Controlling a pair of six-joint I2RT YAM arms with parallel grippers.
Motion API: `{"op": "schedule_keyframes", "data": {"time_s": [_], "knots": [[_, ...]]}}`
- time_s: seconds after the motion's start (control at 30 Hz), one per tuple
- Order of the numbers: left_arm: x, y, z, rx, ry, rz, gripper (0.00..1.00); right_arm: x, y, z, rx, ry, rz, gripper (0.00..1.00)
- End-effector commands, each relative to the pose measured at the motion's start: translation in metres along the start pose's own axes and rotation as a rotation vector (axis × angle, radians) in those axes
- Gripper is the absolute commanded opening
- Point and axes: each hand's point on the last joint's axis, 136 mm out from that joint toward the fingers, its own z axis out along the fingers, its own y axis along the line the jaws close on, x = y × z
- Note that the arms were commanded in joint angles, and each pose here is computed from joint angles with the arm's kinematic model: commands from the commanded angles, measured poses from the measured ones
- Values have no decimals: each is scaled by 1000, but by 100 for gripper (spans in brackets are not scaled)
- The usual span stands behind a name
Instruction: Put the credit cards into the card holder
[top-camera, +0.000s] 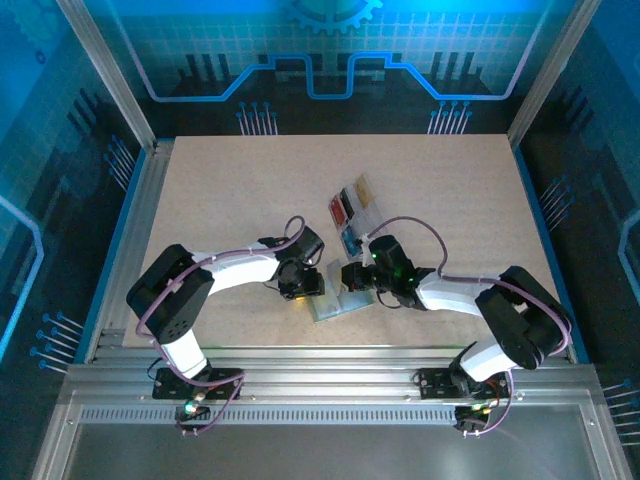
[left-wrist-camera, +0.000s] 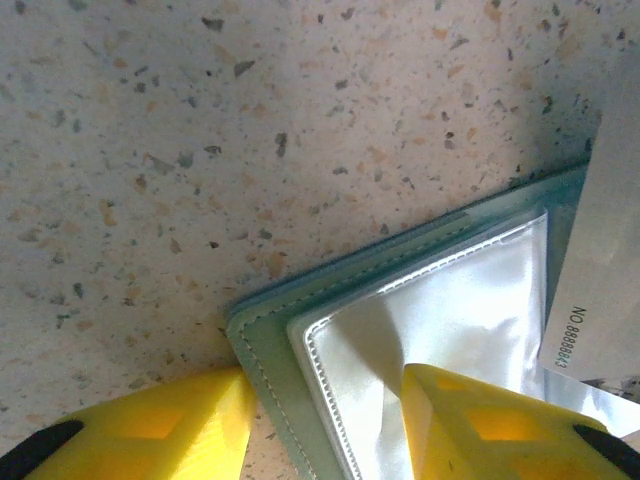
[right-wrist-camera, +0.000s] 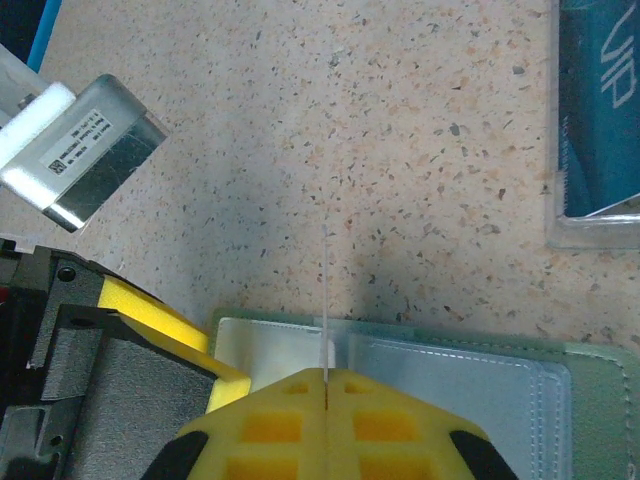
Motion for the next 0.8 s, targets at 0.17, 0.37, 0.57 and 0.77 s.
{"op": "schedule_keyframes", "data": {"time_s": [0.17, 0.37, 0.57, 0.77], "knots": [[16, 10, 23, -32, 51, -1, 44, 8, 6, 6, -37, 36, 40, 0], [16, 10, 23, -30, 50, 2, 44, 11, 7, 12, -62, 58, 92, 0], [18, 13, 24, -34, 53, 1, 43, 11, 1, 15, -55, 74, 140, 0], [19, 16, 24, -37, 52, -3, 43, 13, -9, 17, -29, 99, 209, 0]]}}
